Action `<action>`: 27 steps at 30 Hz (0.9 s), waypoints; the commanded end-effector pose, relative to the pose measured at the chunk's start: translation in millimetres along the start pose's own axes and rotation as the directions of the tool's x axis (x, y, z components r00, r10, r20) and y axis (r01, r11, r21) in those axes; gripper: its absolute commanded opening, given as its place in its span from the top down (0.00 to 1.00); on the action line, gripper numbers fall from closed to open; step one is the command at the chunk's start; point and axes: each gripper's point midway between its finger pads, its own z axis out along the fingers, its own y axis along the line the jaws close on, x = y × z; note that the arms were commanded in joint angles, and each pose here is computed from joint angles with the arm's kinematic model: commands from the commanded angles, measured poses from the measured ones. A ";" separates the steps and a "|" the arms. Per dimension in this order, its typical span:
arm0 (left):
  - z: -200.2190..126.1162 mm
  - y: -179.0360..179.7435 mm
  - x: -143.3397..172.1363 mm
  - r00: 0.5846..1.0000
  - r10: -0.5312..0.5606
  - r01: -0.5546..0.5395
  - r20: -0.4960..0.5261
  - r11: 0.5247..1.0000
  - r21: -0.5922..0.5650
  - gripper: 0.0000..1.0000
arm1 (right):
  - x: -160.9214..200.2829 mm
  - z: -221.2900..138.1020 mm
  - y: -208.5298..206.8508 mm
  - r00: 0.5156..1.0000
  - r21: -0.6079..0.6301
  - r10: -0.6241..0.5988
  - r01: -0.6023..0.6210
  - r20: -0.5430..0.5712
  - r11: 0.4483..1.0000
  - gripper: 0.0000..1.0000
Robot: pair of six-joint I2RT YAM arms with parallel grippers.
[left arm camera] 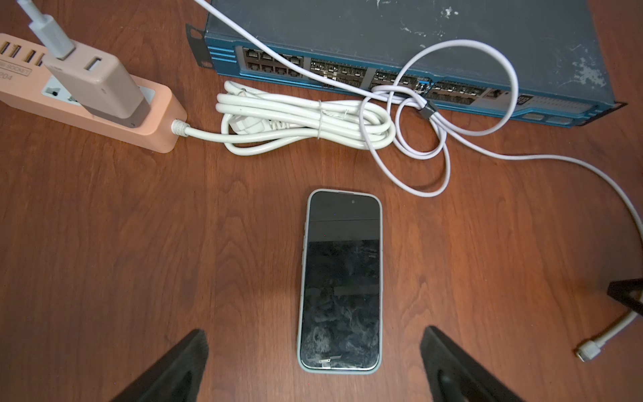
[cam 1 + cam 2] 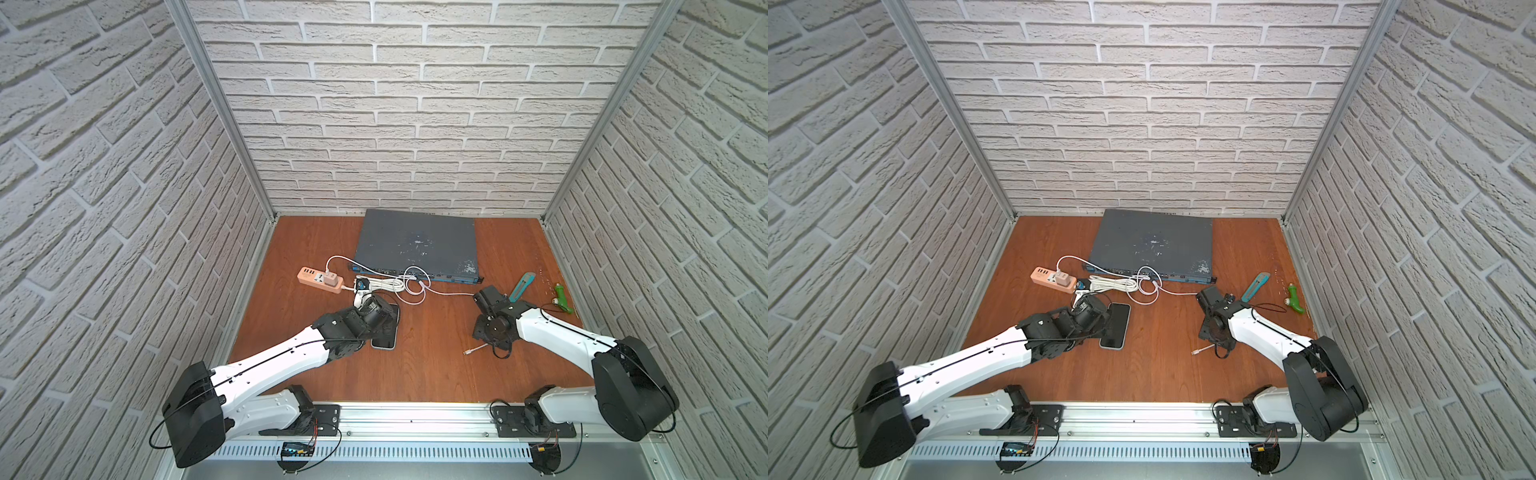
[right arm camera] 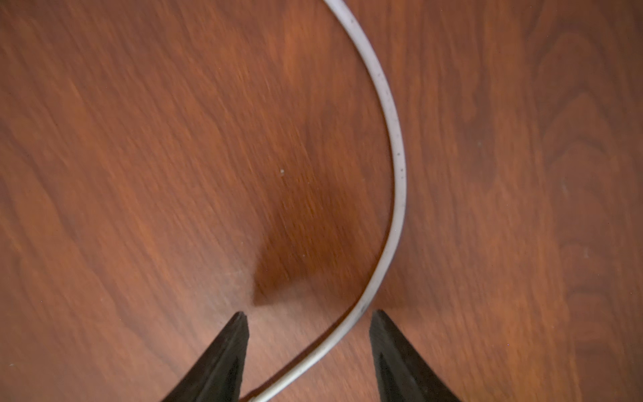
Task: Plug the charging cable into the phone
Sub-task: Pick up the charging cable from the center of the board.
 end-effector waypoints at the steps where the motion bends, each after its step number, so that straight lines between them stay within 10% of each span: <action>1: -2.1 0.0 -8.8 1.000 -0.010 0.010 0.026 1.000 -0.008 0.02 | 7.6 4.4 -3.9 1.000 0.006 0.020 -0.020 -0.018 1.000 0.41; 7: 0.2 -1.9 -9.4 0.999 -0.017 0.017 0.029 1.000 0.000 0.02 | 9.6 8.2 -7.2 1.000 0.020 0.014 -0.013 -0.020 1.000 0.49; 18: -3.9 6.9 -9.2 1.000 -0.016 0.017 0.027 1.000 -0.022 0.02 | 15.0 23.8 1.0 0.998 0.010 0.007 -0.006 -0.064 1.000 0.96; 27: -1.5 -14.4 -5.2 0.998 -0.062 0.061 0.008 0.993 0.101 0.02 | -1.1 -7.4 60.7 0.999 -0.220 -0.038 0.030 -0.032 0.975 0.97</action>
